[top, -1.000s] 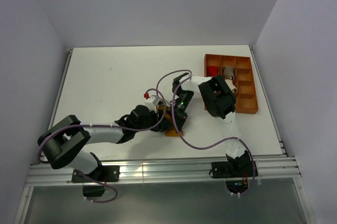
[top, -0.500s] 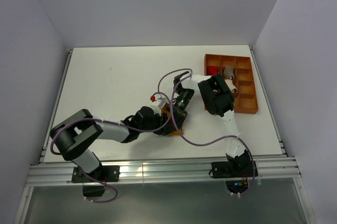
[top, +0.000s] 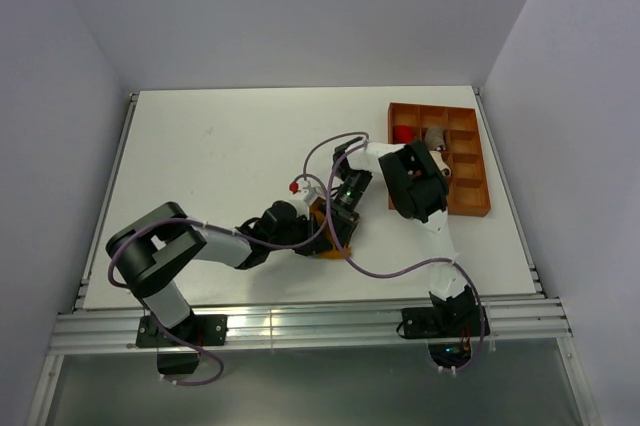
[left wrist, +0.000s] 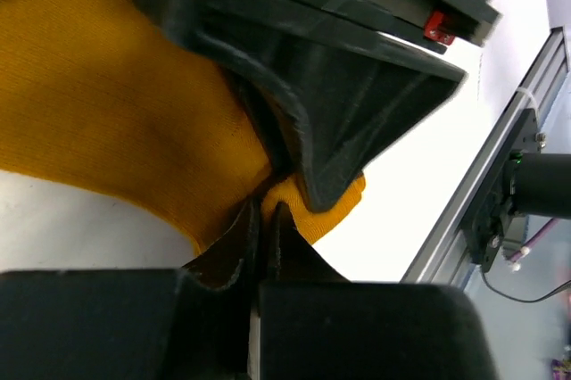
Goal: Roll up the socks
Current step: Roll the sock at the center of the board.
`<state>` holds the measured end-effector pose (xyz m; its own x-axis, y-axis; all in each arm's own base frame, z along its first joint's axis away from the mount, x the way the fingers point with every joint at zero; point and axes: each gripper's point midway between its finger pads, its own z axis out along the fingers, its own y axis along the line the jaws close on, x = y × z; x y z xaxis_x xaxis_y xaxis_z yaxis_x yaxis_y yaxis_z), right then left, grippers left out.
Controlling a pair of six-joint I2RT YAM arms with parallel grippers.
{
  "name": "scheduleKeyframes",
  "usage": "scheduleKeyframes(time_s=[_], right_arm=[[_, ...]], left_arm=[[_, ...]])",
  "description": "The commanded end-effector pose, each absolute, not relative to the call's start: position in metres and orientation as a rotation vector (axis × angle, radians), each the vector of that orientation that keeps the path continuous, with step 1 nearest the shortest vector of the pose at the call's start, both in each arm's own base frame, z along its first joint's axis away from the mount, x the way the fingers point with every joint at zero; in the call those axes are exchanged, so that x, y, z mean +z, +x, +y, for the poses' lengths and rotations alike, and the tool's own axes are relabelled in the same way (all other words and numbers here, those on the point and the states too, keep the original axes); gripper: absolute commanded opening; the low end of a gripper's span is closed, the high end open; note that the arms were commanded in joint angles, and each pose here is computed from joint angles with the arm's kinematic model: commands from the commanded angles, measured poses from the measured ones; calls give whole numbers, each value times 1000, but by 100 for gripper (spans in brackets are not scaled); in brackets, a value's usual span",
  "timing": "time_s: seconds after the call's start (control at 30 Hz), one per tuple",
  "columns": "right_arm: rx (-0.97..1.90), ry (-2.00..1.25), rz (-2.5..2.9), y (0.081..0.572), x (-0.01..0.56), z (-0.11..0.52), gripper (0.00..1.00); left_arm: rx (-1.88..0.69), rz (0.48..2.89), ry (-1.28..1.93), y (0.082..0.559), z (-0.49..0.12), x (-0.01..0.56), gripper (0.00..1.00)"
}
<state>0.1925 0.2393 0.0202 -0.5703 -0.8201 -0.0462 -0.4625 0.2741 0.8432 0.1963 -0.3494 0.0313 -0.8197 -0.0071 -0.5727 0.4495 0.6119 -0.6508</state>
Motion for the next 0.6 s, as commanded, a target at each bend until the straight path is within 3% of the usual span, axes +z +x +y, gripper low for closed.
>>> scheduleKeyframes(time_s=[0.0, 0.27, 0.57], right_arm=[[-1201, 1303, -2235, 208, 27, 240, 35], [-1156, 1390, -2473, 241, 41, 227, 45], [-1175, 1356, -2804, 288, 71, 199, 49]], left_arm=[[-1128, 2396, 330, 186, -348, 12, 0], [-1071, 2562, 239, 179, -343, -4, 0], [-1056, 2746, 100, 174, -340, -9, 0]])
